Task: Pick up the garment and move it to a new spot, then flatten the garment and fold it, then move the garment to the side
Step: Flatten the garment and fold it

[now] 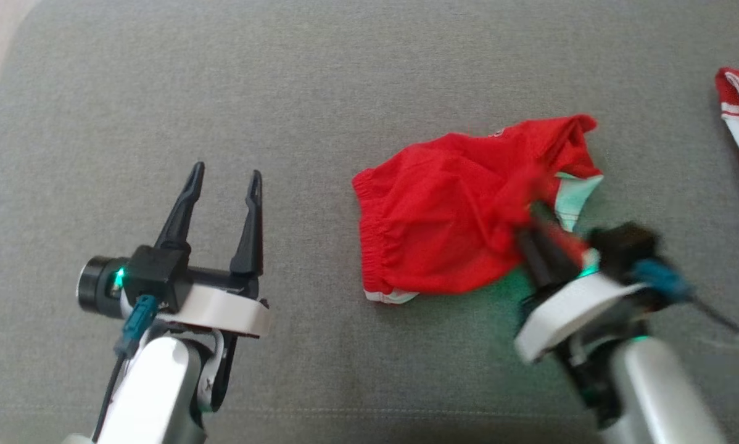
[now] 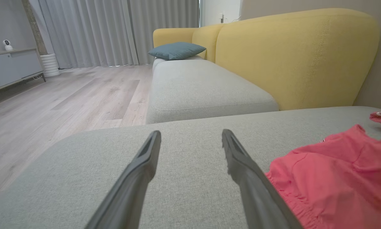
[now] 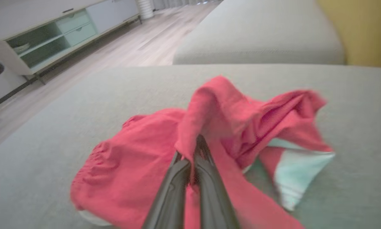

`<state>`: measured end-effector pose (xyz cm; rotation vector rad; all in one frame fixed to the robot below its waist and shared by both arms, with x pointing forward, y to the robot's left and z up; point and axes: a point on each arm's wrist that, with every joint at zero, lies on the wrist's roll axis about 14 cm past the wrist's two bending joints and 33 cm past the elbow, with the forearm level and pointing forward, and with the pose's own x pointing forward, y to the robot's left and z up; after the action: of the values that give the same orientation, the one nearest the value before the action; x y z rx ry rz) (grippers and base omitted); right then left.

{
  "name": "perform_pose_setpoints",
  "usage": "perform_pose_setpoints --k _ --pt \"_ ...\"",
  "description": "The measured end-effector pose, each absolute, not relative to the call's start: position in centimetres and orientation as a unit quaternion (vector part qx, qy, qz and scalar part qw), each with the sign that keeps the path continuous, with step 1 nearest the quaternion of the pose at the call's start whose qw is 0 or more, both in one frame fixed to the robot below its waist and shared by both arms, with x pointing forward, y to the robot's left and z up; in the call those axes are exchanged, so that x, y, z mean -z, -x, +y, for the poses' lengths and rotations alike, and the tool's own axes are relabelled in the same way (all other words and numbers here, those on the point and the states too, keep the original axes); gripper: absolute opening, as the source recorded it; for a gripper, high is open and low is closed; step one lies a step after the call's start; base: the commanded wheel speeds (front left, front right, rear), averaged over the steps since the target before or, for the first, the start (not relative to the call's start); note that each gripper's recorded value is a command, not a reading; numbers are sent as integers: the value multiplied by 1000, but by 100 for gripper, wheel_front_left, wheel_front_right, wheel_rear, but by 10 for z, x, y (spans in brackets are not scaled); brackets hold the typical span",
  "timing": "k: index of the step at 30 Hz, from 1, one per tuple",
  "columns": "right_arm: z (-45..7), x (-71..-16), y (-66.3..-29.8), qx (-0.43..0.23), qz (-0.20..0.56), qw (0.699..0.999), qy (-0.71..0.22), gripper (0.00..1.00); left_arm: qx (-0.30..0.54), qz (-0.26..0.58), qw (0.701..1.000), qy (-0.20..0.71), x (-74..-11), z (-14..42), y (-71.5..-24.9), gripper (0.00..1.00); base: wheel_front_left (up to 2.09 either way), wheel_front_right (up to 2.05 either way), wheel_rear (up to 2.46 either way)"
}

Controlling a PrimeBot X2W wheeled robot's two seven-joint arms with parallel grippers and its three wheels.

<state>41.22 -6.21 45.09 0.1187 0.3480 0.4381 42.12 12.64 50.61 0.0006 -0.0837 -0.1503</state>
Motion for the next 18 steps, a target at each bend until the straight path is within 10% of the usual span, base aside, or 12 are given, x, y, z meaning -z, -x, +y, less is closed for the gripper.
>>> perform_pose_setpoints --k 3,4,6,7,18 --pt "-36 -426 -396 -250 216 942 -60 0 70 -39 997 0 -505 129 -419 100 0 0 0" --pt "-31 -418 -392 -257 229 937 -59 14 70 -38 997 1 -504 130 -419 100 0 0 0" --pt "-28 -411 -388 -261 240 933 -59 82 69 -38 997 1 -504 131 -418 100 0 0 0" --pt "-26 -407 -385 -263 247 931 -63 100 68 -38 997 1 -504 131 -418 100 0 0 0" --pt "-22 -455 -400 -267 129 950 -99 100 74 -46 996 -4 -509 127 -419 100 0 0 0"
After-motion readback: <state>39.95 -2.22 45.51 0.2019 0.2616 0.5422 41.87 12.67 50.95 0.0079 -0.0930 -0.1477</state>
